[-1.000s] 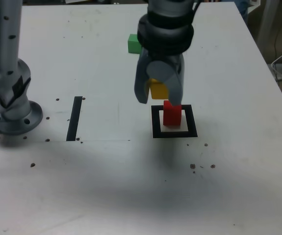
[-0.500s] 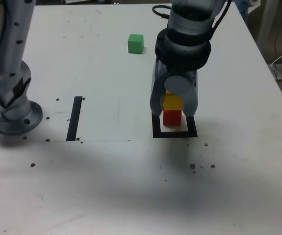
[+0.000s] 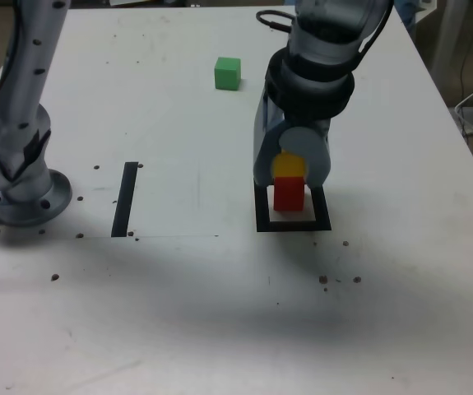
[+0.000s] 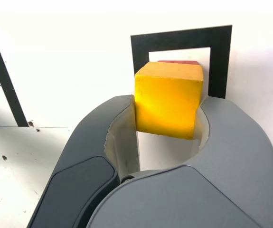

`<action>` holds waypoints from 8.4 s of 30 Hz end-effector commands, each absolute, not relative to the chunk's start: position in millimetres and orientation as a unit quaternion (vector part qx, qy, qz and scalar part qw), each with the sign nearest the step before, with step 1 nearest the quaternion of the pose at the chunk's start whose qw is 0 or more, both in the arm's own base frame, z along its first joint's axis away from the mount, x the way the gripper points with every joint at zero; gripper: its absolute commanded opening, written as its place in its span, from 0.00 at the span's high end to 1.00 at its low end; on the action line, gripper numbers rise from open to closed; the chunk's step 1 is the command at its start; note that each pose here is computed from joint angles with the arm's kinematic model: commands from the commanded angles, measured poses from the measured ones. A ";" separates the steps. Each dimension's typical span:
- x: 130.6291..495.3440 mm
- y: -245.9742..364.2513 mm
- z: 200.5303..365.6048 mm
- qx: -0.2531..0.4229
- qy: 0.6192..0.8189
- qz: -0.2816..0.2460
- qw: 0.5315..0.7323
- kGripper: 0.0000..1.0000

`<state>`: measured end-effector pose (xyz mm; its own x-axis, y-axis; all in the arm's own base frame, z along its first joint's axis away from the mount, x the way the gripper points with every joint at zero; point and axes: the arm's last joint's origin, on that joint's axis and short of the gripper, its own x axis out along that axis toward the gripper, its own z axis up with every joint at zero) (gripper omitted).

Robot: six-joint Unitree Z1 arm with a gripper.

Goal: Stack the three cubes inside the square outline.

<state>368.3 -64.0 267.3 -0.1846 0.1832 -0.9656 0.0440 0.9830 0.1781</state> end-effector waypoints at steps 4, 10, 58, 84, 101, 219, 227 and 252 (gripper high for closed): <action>364.4 -63.3 268.5 0.069 0.776 0.049 0.625 0.74; 364.6 -65.6 267.0 0.059 0.777 0.038 0.626 0.74; 372.0 -56.7 259.5 0.056 0.767 0.022 0.639 0.66; 365.6 -54.0 261.6 0.064 0.773 0.024 0.631 0.00; 331.8 -48.2 306.8 0.031 0.755 0.018 0.655 0.00; 307.9 180.7 295.1 0.129 0.756 0.018 0.642 0.85; 309.2 120.7 318.8 0.129 0.755 0.007 0.643 0.85; 322.5 -6.4 335.7 0.087 0.747 -0.009 0.659 0.84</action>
<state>317.5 -1.4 337.0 -0.1099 0.1182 -0.9869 0.1399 0.9849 0.1024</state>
